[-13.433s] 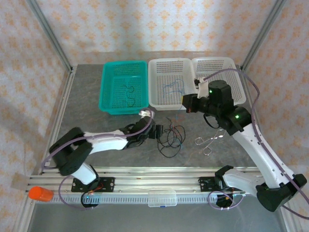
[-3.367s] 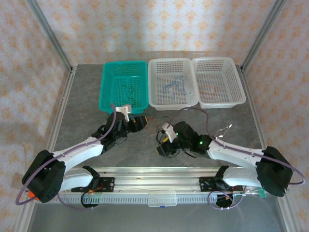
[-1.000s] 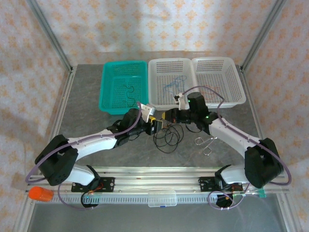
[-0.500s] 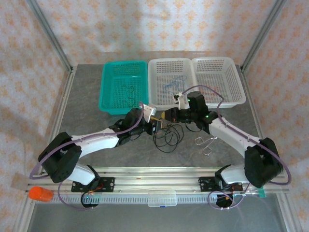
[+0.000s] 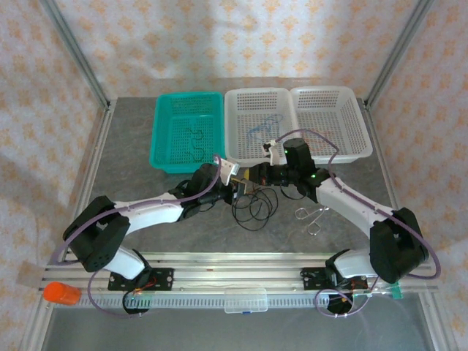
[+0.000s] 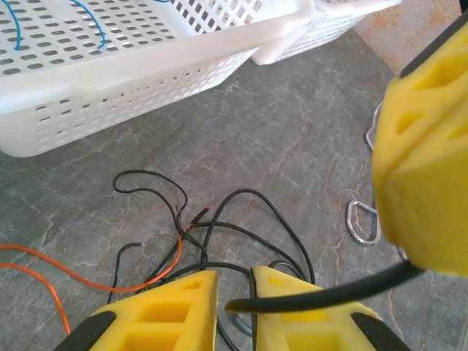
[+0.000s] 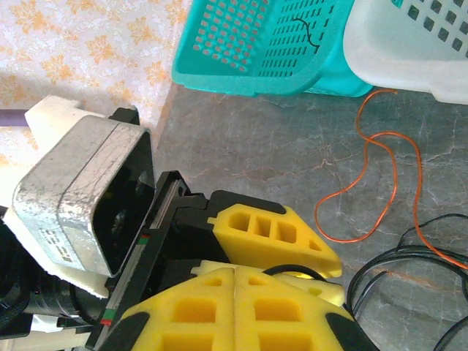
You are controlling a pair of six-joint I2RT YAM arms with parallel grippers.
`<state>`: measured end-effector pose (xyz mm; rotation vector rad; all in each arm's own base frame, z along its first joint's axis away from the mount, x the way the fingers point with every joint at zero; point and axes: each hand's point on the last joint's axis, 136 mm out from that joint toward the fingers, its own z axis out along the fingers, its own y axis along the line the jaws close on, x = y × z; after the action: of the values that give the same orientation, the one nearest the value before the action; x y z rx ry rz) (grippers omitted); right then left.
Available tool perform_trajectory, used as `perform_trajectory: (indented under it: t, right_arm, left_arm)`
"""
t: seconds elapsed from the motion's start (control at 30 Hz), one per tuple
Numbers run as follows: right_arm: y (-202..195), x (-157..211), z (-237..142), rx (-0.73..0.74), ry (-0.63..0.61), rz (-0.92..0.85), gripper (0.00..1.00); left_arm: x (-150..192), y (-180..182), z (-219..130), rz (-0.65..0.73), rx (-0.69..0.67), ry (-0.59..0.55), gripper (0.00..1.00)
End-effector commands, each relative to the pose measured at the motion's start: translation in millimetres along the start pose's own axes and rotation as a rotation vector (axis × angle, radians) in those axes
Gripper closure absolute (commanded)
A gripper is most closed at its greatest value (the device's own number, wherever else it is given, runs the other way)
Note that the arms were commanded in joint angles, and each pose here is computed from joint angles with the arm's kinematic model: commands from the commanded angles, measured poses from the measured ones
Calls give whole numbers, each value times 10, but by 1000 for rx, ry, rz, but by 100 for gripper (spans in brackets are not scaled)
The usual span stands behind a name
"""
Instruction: Untangle the cables
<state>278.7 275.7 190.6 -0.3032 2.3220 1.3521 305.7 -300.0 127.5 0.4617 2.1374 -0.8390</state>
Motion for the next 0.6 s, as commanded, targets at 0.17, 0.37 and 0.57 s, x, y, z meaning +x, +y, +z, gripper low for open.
perform_trajectory:
  t: [0.17, 0.37, 0.57]
  right_arm:
    - [111, -144, -55, -16, -42, -43, 100]
    - [98, -234, -135, 36, -99, -119, 99]
    - [254, -507, -527, 141, -300, -318, 65]
  left_arm:
    - [-255, -194, 29, -20, 78, -85, 97]
    - [-335, -212, -18, -53, 84, -117, 100]
    - [-595, -240, -167, -112, 119, -183, 100]
